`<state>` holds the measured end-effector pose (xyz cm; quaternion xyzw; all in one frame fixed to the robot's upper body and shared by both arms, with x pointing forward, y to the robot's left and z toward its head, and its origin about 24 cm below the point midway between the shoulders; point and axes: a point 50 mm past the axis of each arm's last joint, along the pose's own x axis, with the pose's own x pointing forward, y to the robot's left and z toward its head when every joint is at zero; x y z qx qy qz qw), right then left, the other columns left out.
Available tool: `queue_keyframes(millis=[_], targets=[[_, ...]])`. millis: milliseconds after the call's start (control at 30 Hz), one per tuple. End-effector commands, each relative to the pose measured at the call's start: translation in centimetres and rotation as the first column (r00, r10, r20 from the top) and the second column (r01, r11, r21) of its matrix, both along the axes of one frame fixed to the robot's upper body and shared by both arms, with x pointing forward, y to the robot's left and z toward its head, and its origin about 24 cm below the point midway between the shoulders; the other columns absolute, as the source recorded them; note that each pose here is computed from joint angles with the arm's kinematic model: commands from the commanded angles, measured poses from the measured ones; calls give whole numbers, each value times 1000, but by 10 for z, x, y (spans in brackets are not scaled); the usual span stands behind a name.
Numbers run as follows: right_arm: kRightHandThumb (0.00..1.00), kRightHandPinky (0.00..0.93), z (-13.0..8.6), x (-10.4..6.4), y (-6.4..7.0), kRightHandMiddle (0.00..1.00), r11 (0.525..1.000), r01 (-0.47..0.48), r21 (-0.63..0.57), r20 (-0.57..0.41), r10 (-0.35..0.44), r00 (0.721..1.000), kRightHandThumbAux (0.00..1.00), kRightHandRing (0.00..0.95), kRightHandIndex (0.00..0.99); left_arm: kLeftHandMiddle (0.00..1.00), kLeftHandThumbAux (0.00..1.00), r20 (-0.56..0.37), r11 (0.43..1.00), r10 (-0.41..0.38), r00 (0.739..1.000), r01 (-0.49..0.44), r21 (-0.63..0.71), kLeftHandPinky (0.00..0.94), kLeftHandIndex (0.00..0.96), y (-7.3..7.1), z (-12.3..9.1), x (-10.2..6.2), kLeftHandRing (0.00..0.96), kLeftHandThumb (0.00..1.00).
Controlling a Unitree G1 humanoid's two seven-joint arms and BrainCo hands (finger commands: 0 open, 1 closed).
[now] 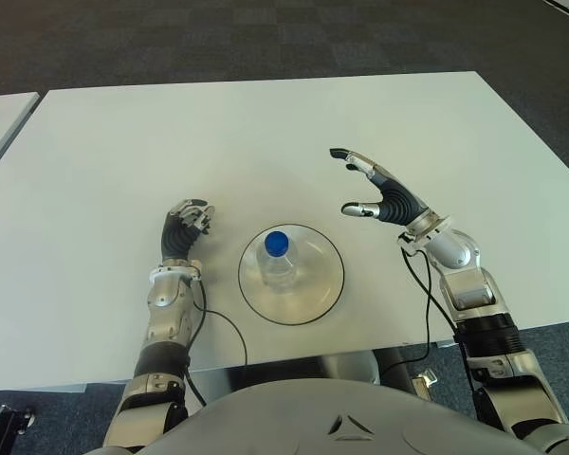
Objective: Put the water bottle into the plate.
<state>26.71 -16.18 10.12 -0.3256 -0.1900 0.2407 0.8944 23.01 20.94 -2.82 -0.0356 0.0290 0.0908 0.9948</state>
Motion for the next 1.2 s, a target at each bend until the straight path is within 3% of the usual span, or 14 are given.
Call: queue_keyframes(millis=[33, 167, 267, 467, 700, 1033, 1067, 1167, 1200], targets=[[340, 102, -7, -2, -2, 0, 992, 107, 61, 29, -109, 994, 429, 0, 0, 689, 715, -37, 1000, 19, 999, -19, -6, 662, 435, 1, -7, -6, 680, 707], [291, 159, -13, -3, -1, 24, 964, 205, 168, 100, -223, 970, 593, 32, 0, 681, 715, -46, 999, 35, 998, -37, -32, 654, 435, 1, -8, -6, 671, 707], [261, 172, -14, -2, -1, 49, 952, 232, 201, 115, -258, 959, 687, 60, 6, 678, 714, -45, 998, 38, 998, -40, -41, 654, 435, 1, -8, -6, 668, 708], [287, 342, -33, 7, -8, 250, 890, 373, 263, 60, -401, 914, 914, 252, 197, 682, 713, -49, 998, 44, 998, -46, -38, 662, 436, 0, -8, -6, 670, 709], [252, 410, -50, 12, -11, 352, 846, 467, 259, 8, -485, 874, 988, 350, 309, 690, 713, -51, 998, 42, 998, -44, -37, 673, 437, 0, -8, -6, 677, 710], [187, 507, -66, 10, -5, 441, 810, 515, 280, -124, -501, 857, 998, 451, 456, 694, 715, -31, 1000, 5, 1000, -6, -1, 674, 436, -1, -7, -5, 687, 707], [372, 524, -69, 9, -3, 464, 804, 517, 292, -150, -496, 855, 903, 474, 446, 694, 715, -31, 1000, 2, 1000, -2, -1, 675, 435, -1, -7, -6, 688, 706], [596, 550, -79, 9, 1, 503, 775, 533, 340, -230, -481, 846, 788, 512, 435, 695, 716, -31, 1000, -8, 999, 8, -1, 679, 435, -1, -8, -6, 691, 705], [618, 555, -81, 9, 2, 510, 768, 536, 350, -244, -478, 844, 776, 519, 434, 696, 716, -30, 1000, -10, 999, 10, -1, 679, 435, -1, -8, -6, 691, 705]])
